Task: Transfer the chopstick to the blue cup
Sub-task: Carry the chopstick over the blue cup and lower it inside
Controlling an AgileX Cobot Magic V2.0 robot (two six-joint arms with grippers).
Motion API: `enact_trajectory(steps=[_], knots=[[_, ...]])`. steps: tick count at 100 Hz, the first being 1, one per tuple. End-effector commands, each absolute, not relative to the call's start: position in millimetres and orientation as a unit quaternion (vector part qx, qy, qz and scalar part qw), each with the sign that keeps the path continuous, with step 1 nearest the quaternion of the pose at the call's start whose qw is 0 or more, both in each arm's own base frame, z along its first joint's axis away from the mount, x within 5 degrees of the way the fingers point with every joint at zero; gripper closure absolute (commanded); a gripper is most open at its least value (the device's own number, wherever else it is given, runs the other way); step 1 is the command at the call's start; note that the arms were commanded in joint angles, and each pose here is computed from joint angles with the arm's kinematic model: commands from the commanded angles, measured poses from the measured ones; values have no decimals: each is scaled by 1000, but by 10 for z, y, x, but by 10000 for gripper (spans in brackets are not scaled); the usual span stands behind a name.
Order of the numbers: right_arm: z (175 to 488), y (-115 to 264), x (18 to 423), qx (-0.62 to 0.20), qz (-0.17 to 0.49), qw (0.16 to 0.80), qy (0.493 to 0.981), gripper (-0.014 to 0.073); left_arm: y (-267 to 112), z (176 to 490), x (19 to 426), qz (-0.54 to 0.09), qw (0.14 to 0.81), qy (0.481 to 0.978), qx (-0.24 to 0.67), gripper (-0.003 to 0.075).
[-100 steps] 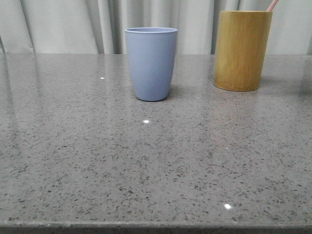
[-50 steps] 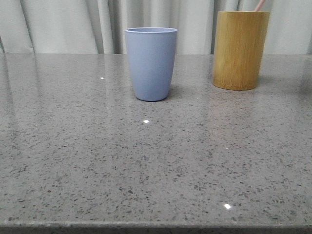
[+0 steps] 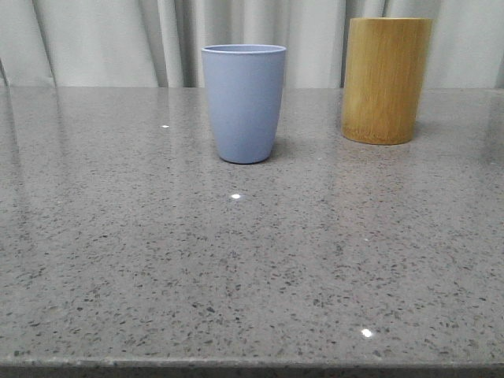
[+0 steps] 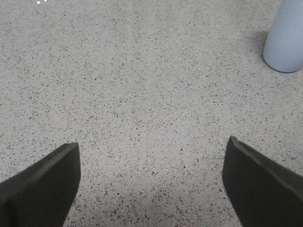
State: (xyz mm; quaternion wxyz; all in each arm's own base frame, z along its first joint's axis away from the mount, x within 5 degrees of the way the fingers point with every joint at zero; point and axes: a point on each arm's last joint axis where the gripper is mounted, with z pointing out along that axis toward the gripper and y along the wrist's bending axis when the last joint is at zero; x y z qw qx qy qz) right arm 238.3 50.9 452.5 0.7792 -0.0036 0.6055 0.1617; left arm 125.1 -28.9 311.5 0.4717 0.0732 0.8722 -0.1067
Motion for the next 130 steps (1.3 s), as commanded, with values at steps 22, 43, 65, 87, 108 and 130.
enact_trajectory(steps=[22, 43, 65, 87, 108, 130], knots=[[4808, 677, 2129, -5, 238, 771, 590, 662, -280, 3259, 1284, -111, 514, 849, 59, 131], [4660, 1069, 2240, -57, 275, 744, 606, 662, -280, 3259, 1284, -111, 514, 849, 59, 131], [4345, 1440, 2538, -84, 293, 712, 633, 662, -280, 3259, 1284, -111, 514, 849, 59, 131], [4146, 1632, 2681, -96, 299, 694, 648, 662, -280, 3259, 1284, -111, 514, 849, 59, 131], [4082, 1650, 2700, -99, 292, 678, 668, 530, -280, 3259, 1284, -111, 514, 849, 59, 131], [4066, 1650, 2701, -99, 290, 672, 674, 114, -280, 3259, 1284, -111, 514, 849, 59, 131]])
